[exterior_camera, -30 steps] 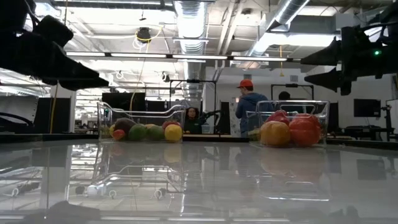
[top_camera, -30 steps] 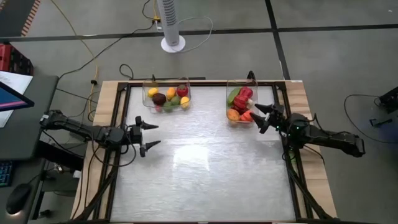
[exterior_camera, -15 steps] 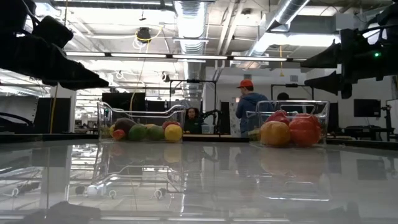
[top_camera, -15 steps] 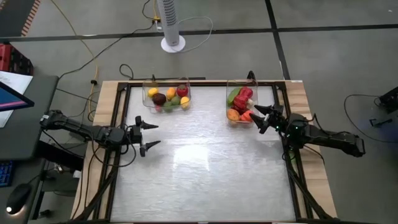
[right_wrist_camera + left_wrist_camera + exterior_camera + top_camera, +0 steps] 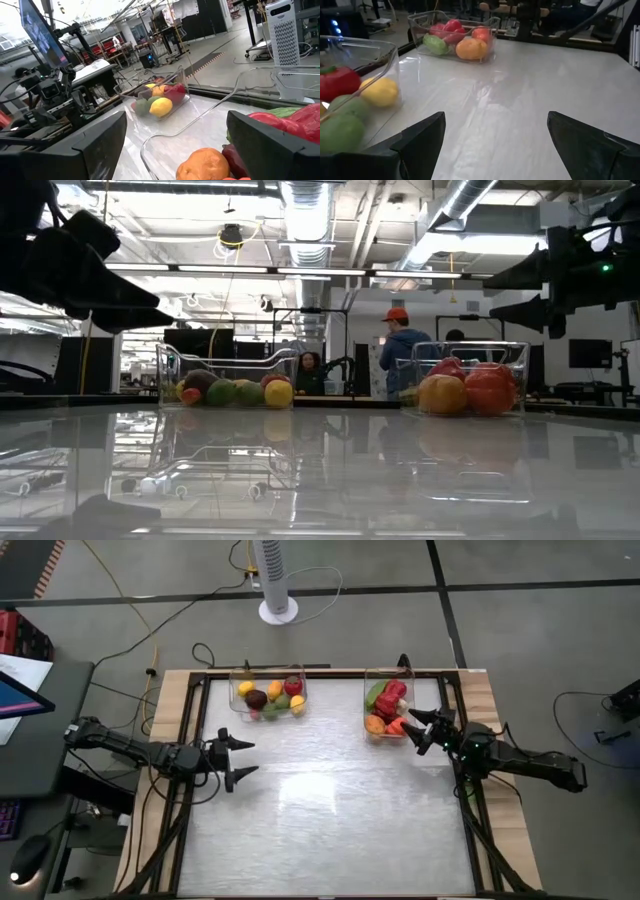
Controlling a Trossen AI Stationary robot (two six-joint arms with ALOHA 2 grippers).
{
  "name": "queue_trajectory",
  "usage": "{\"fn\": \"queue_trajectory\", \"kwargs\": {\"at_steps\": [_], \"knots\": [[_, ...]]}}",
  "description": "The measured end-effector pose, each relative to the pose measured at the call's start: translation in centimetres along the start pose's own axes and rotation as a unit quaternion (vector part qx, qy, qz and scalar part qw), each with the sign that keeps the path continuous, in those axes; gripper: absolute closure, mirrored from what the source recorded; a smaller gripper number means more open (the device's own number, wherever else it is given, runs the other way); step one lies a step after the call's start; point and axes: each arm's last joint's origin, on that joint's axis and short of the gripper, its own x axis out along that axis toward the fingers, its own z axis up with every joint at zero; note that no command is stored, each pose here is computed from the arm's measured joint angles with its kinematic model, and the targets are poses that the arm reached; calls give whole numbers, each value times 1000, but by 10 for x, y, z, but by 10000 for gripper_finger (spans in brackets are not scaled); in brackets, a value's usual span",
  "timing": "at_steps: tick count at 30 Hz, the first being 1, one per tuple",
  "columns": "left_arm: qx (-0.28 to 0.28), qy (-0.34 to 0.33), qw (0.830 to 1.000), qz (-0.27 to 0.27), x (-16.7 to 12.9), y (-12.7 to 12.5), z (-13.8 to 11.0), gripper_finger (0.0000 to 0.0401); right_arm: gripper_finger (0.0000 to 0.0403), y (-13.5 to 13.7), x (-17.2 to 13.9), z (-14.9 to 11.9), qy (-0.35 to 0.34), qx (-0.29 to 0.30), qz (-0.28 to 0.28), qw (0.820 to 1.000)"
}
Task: Sort produce into baskets
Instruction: Return to Home Position
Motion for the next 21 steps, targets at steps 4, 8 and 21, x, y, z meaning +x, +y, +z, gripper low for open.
{"fn": "queue_trajectory", "kwargs": {"at_steps": [4, 8, 21], "knots": [[7, 0, 1000, 0, 0, 0, 0, 63, 33, 0, 0, 0, 1, 0, 0, 1000], [7, 0, 1000, 0, 0, 0, 0, 63, 33, 0, 0, 0, 1, 0, 0, 1000], [6, 1, 1000, 0, 0, 0, -1, 63, 33, 0, 0, 0, 1, 0, 0, 1000]]}}
